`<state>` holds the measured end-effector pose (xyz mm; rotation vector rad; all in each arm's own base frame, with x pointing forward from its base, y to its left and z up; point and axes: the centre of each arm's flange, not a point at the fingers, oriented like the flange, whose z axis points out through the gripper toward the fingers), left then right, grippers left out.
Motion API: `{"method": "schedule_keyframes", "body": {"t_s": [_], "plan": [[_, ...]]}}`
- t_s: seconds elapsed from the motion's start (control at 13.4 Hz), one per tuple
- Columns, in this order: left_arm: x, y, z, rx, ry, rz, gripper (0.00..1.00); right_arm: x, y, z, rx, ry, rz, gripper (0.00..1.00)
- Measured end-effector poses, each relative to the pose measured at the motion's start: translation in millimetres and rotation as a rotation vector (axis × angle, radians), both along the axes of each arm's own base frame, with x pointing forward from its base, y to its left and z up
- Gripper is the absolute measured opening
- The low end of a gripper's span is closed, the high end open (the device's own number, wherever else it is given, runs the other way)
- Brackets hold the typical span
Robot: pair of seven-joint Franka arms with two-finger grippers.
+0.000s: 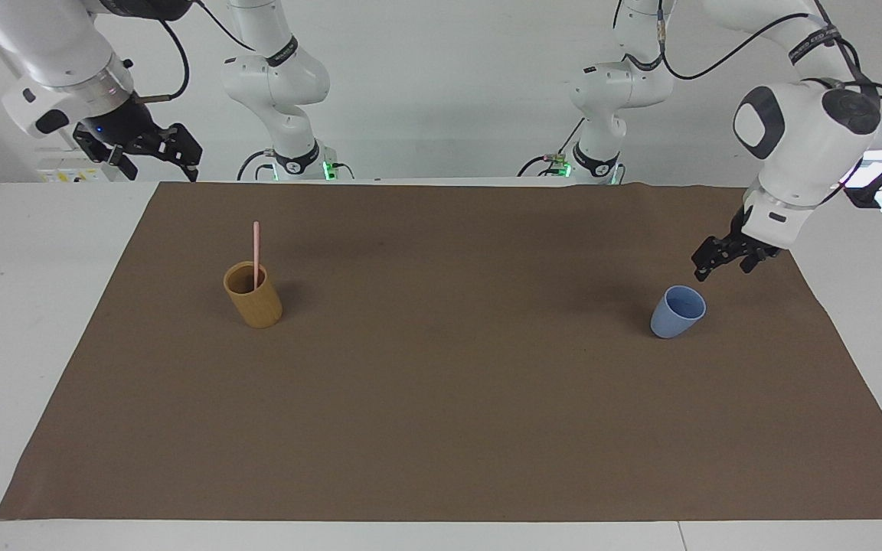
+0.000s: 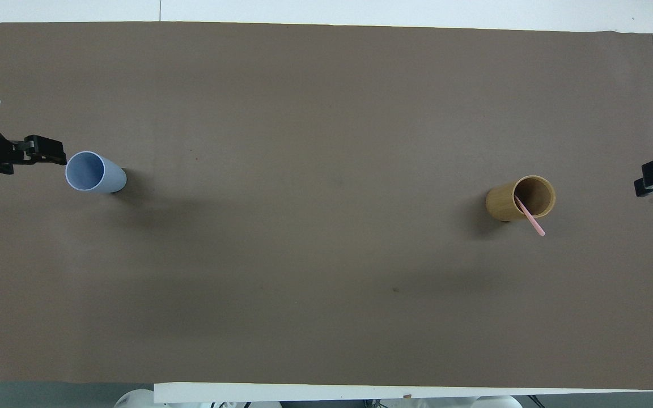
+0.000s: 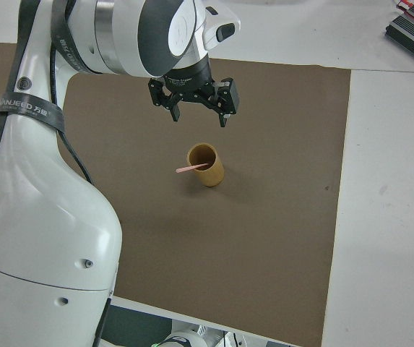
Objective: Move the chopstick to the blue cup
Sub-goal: 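Reach the left gripper to the light blue cup and grasp it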
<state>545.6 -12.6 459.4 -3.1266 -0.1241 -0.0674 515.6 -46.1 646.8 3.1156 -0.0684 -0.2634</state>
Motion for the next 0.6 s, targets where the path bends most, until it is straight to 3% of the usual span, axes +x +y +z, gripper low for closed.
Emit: {"method": "schedule_keyframes", "body": {"t_s": [0.22,0.6], "plan": [[-9,1,-40,-0.001,0.011,0.002,0.94,-1.3,0,-6,0.001,0.013,0.0,1.0],[-4,14,-82,-0.004,0.04,0.026,0.32,-6.0,4,-22,0.008,0.01,0.007,1.0]]}}
